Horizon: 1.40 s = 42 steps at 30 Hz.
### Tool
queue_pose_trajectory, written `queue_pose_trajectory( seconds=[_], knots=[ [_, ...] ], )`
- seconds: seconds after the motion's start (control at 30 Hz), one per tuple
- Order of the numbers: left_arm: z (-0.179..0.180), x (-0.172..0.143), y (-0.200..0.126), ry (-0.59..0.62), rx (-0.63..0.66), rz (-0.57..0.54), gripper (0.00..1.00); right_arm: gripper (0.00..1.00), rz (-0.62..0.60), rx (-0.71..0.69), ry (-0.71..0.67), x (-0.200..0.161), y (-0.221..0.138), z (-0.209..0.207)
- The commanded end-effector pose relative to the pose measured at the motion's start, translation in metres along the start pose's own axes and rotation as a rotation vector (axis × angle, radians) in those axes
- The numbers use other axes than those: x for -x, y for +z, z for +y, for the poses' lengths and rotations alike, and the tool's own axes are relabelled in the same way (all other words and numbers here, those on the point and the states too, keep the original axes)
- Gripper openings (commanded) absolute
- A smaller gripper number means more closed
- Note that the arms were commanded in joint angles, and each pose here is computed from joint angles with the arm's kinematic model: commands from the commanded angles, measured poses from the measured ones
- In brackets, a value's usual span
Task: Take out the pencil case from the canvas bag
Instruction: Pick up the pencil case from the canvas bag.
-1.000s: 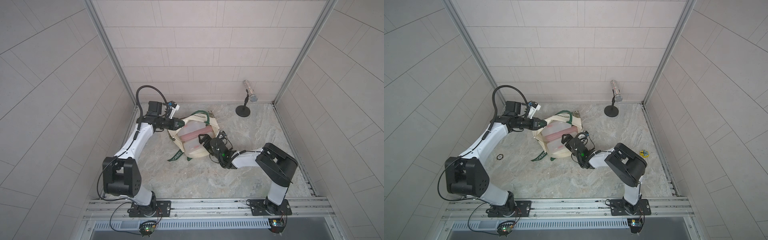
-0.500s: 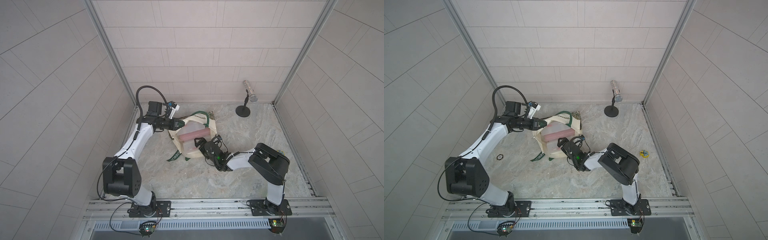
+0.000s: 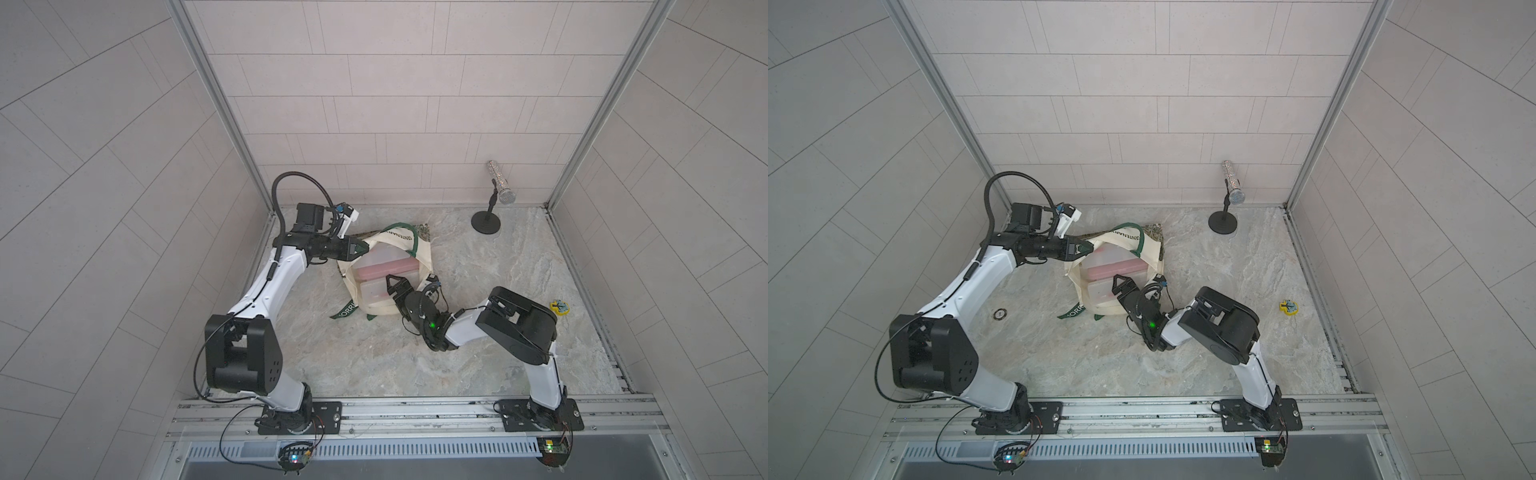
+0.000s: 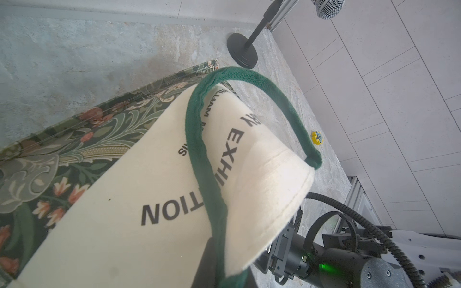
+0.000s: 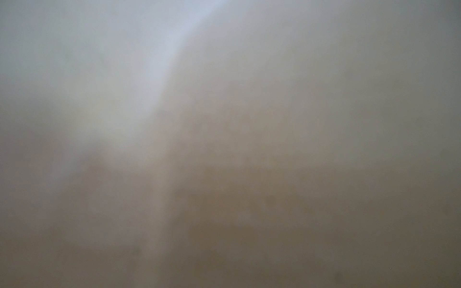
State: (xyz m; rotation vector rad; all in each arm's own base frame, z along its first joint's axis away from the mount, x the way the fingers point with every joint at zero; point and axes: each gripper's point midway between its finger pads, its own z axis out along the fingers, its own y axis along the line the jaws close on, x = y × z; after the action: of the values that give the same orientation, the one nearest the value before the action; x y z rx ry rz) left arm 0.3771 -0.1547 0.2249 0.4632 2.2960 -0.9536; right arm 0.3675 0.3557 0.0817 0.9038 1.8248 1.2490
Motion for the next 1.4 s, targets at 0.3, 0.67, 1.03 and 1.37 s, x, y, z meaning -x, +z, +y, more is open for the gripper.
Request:
queue_pose_trajectory(
  seconds=[0.3, 0.67, 1.03, 1.37],
  knots=[
    [-0.006, 0.001, -0.001, -0.016, -0.027, -0.011, 0.0, 0.8, 0.044, -0.083, -0.024, 0.0, -0.005, -0.016],
    [0.013, 0.02, -0.016, -0.049, 0.144, -0.046, 0.0, 0.77, 0.281, -0.187, -0.377, -0.004, 0.006, 0.009],
    [0.021, 0.073, -0.052, -0.092, 0.338, -0.099, 0.0, 0.77, 0.376, -0.185, -0.592, 0.024, 0.03, 0.045],
    [0.017, 0.083, -0.052, -0.109, 0.34, -0.118, 0.0, 0.74, 0.44, -0.024, -0.594, 0.008, 0.036, 0.078]
  ],
)
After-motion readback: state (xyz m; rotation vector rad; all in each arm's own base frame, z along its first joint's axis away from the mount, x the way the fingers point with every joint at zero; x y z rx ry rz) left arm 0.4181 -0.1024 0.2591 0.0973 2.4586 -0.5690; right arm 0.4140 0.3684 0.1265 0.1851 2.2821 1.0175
